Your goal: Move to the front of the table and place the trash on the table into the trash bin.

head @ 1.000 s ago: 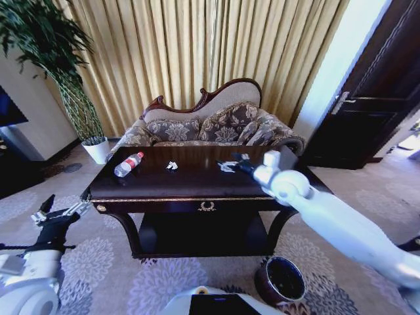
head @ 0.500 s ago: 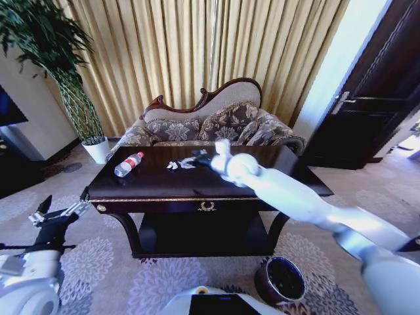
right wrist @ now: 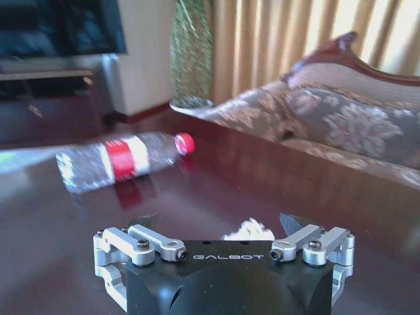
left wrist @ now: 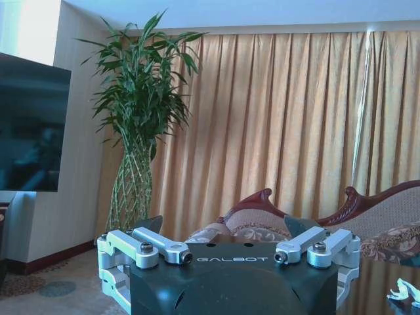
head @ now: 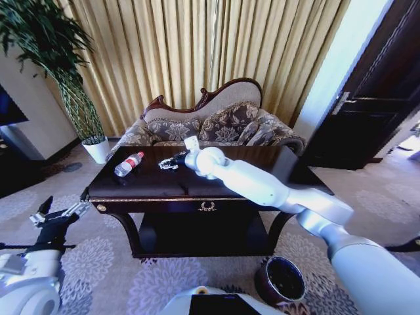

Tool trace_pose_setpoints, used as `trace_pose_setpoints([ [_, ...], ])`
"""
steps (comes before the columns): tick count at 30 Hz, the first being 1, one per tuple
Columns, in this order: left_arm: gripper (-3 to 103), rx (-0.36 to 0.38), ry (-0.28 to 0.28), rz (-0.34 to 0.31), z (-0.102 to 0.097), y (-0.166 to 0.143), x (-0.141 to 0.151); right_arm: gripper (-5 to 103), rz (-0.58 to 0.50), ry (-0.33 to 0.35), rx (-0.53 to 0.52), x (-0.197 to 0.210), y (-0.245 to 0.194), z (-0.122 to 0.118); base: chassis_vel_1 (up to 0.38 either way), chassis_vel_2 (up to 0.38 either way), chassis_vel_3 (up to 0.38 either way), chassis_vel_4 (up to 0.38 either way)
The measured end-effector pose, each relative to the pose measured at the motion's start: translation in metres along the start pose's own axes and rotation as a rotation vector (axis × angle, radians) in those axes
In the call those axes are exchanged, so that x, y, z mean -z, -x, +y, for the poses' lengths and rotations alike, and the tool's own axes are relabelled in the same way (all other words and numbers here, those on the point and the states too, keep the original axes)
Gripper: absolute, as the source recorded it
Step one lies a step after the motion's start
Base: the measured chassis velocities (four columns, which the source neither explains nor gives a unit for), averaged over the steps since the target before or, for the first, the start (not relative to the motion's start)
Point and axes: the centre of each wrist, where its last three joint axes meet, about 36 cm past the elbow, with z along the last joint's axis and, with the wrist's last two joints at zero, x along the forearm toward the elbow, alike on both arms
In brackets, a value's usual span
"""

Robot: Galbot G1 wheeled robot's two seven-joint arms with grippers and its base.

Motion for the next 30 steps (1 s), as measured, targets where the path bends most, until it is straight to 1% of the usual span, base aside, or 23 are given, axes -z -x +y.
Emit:
trace_pose_setpoints([
  [5, 100, 0.0, -0.01, 0.005, -0.002, 0.001, -0.003, 100, 0.05, -0.02, -0.051, 0.0, 0.005, 0.015, 0.0, 0.0, 0.0, 0.0],
  [16, 100, 0.019, -0.004, 0.01, 0.0, -0.001, -0.004, 100, 0.09, 0.032, -0.074, 0.011, 0.031, 0.02, 0.0, 0.0, 0.0, 0.0],
  [22, 100, 0.021, -0.001, 0.008, 0.001, 0.0, -0.003, 100, 0.107, 0.047, -0.1, 0.016, 0.042, 0.013, 0.0, 0.0, 0.0, 0.0],
  [30, 100, 0.021, -0.007, 0.01, 0.0, 0.0, -0.004, 100, 0.126, 0.088, -0.122, 0.022, 0.046, -0.012, 0.0, 0.0, 0.0, 0.0],
])
